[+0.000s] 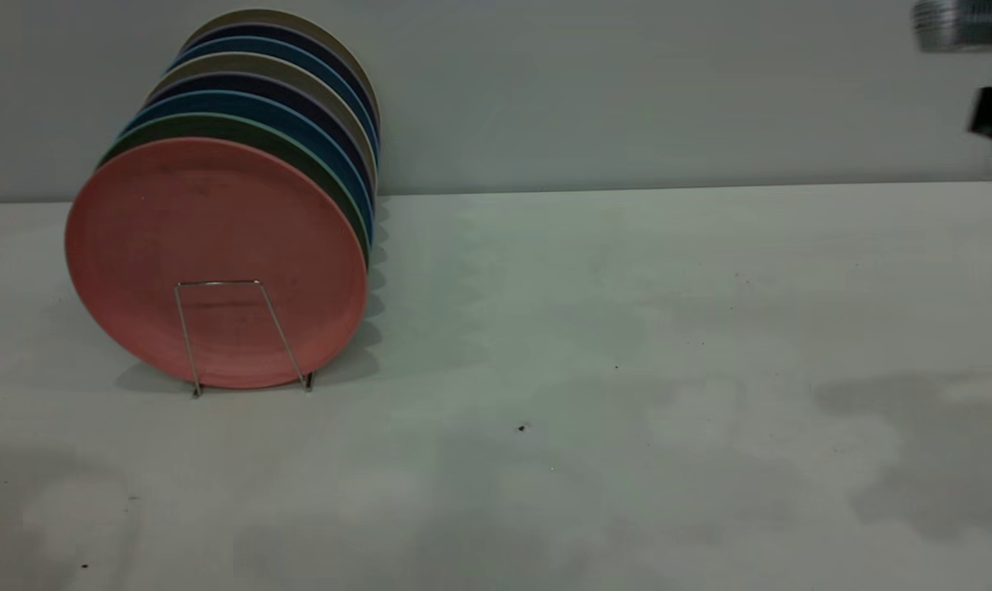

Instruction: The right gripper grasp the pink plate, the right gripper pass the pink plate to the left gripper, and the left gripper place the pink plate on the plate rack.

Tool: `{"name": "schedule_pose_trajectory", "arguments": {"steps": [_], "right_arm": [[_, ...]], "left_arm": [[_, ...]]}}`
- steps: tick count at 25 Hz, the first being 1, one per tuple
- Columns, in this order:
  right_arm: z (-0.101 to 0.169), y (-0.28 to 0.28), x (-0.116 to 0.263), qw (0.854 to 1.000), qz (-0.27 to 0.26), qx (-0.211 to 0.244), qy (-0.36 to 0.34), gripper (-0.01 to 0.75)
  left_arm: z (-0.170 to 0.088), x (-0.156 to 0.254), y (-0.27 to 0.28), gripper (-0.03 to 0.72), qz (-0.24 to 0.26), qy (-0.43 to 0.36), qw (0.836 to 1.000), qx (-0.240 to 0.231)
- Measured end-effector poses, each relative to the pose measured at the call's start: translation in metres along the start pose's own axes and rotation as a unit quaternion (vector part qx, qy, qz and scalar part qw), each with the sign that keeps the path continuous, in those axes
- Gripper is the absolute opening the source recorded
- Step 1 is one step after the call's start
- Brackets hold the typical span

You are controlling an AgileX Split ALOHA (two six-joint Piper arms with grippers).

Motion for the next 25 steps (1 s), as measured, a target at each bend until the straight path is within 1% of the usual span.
{"name": "schedule_pose_trajectory", "arguments": {"steps": [3, 7, 12, 16, 18, 22, 24, 25], "right_arm": [[-0.002, 0.017, 0.031, 1.0, -0.018, -0.005, 0.001, 0.444], [-0.005, 0.035, 0.075, 0.999, -0.05, -0.015, 0.003, 0.443], [-0.009, 0.062, 0.126, 0.991, -0.128, -0.026, 0.022, 0.443], [-0.013, 0.077, 0.163, 0.978, -0.204, -0.034, 0.04, 0.443], [-0.015, 0.081, 0.182, 0.967, -0.247, -0.038, 0.048, 0.443], [-0.02, 0.077, 0.215, 0.943, -0.321, -0.042, 0.071, 0.443], [-0.022, 0.072, 0.223, 0.93, -0.357, -0.043, 0.079, 0.443], [-0.023, 0.068, 0.224, 0.925, -0.368, -0.044, 0.08, 0.442]], "left_arm": [[-0.011, 0.036, -0.004, 0.431, -0.011, 0.009, 1.0, 0.002], [-0.026, 0.073, -0.004, 0.431, -0.041, 0.023, 0.999, 0.014], [-0.039, 0.112, 0.007, 0.431, -0.073, 0.042, 0.996, 0.021], [-0.046, 0.142, 0.025, 0.431, -0.113, 0.052, 0.992, 0.019], [-0.049, 0.155, 0.034, 0.431, -0.15, 0.058, 0.987, 0.015], [-0.053, 0.172, 0.043, 0.431, -0.236, 0.067, 0.969, 0.0], [-0.053, 0.178, 0.047, 0.431, -0.275, 0.07, 0.959, -0.007], [-0.054, 0.181, 0.05, 0.431, -0.293, 0.071, 0.953, -0.011]]}}
Point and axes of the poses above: a point on each arm's last joint axis where the gripper is mounted, y pointing back along that axis away from the gripper, z along the wrist's bending axis when the last joint is at zero, x = y × z, the point moved 10 cm from there along -y, pointing out along that axis toward the gripper, and after that the axes turned 13 degrees about -y, right-handed, at the moved point
